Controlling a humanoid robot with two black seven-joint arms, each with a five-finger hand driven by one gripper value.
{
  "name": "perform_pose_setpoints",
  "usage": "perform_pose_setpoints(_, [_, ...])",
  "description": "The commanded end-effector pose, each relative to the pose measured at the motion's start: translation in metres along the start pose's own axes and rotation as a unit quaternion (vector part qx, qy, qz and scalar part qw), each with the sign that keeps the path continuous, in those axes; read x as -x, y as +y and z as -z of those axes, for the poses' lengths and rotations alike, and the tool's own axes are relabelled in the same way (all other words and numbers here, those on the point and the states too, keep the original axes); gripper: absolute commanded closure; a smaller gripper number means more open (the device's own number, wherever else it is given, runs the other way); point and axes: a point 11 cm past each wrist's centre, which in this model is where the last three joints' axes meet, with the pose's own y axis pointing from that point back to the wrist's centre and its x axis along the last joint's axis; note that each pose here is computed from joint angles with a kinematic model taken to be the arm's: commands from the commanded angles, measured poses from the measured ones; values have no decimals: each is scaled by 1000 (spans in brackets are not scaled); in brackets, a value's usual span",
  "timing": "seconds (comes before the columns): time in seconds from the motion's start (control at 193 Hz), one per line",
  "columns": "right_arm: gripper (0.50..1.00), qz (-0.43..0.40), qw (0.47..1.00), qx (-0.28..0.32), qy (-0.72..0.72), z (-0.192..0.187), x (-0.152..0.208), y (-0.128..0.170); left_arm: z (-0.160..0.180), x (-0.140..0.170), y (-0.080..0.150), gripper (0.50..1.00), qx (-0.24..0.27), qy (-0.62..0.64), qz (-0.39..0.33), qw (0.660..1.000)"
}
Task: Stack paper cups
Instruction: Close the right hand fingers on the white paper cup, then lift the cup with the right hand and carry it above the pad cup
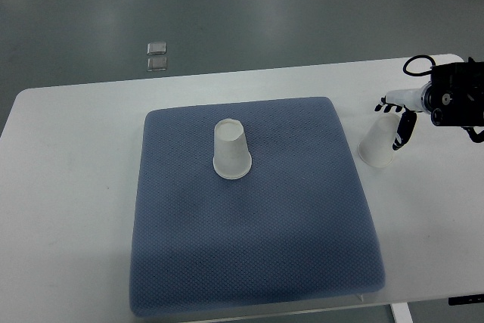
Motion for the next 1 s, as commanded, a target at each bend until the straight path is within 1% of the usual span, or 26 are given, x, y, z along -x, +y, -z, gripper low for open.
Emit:
perform_pose_setpoints(0.0, [593, -1, 1000, -4, -2, 3, 0, -1, 0, 0, 0, 500, 0, 0, 0, 1000])
perform_pose_setpoints(0.239, [599, -4, 1000, 3, -3, -2, 0, -4, 0, 0, 0, 500, 0, 0, 0, 1000])
perform_pose_setpoints(0.358, [626, -2, 1000, 4, -3, -3, 1, -5, 0, 0, 0, 500, 0, 0, 0, 1000])
perform_pose_setpoints(0.613, [640, -1, 1000, 5, -4, -4, 3, -5, 0, 0, 0, 500, 0, 0, -1, 1000])
perform_pose_setpoints(0.701, [666, -1, 1000, 5, -4, -4, 4, -6, 0, 0, 0, 500, 0, 0, 0, 1000])
perform_pose_setpoints(0.794, [671, 0, 1000, 5, -4, -4, 4, -6, 0, 0, 0, 500, 0, 0, 0, 1000])
perform_pose_setpoints(0.882, [687, -1, 1000, 4, -4, -4, 4, -6, 0, 0, 0, 500, 0, 0, 0, 1000])
perform_pose_setpoints(0.903, [701, -1, 1000, 4, -4, -4, 4, -6, 0, 0, 0, 500, 0, 0, -1, 1000])
perform_pose_setpoints(0.929, [705, -1, 1000, 4, -4, -4, 4, -6, 0, 0, 0, 500, 0, 0, -1, 1000])
perform_pose_setpoints(0.981, [738, -1, 1000, 4, -3, -4, 4, -6, 0, -1, 0, 500, 0, 0, -1, 1000])
perform_pose_setpoints(0.997, [740, -1, 1000, 4, -3, -4, 4, -6, 0, 0, 0, 500, 0, 0, -1, 1000])
